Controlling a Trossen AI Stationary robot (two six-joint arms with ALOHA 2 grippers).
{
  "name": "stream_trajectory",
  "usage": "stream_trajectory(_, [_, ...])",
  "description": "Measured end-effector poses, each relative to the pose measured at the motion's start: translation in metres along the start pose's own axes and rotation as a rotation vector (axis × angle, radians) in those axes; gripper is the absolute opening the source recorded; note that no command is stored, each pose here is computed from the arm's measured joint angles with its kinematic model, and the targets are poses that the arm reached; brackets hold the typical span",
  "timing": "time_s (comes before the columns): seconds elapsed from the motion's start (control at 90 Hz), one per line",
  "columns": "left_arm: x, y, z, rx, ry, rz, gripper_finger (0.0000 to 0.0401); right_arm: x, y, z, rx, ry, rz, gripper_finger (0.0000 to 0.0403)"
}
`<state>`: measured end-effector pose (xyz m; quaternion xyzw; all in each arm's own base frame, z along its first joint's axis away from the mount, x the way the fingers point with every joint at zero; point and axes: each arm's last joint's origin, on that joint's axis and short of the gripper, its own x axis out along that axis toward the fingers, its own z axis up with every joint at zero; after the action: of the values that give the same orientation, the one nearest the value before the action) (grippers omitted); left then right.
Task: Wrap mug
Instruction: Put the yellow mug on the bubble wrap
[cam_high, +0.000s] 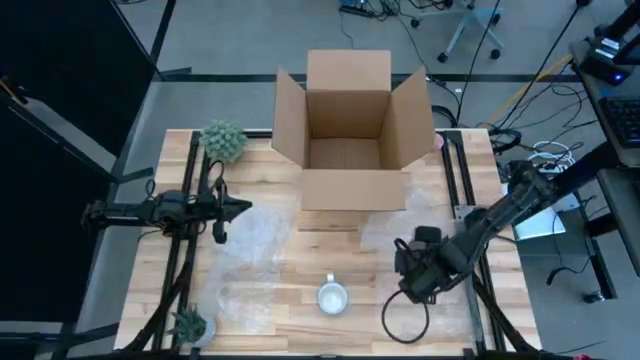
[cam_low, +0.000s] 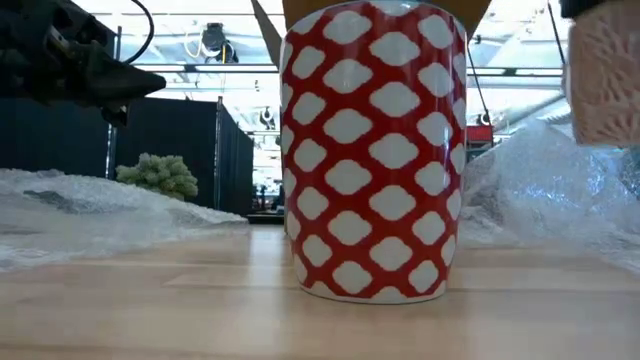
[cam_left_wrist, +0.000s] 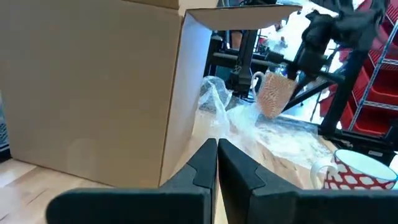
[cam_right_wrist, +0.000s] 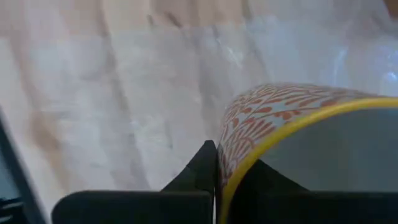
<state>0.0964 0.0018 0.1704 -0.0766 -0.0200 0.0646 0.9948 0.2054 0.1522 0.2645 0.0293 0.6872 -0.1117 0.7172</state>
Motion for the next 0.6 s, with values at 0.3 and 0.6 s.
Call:
stream_trajectory(0.3, [0.0,0.0,0.0,-0.001,0.001,0.0,0.0,0.067,0.014,-0.014,0.062,-0.011,0.12,0.0001])
stream_trajectory(0.6, [0.0,0.0,0.0,-0.001,-0.002,0.005,0.0,0.038,0.059,-0.023,0.024,0.003,0.478,0.0001])
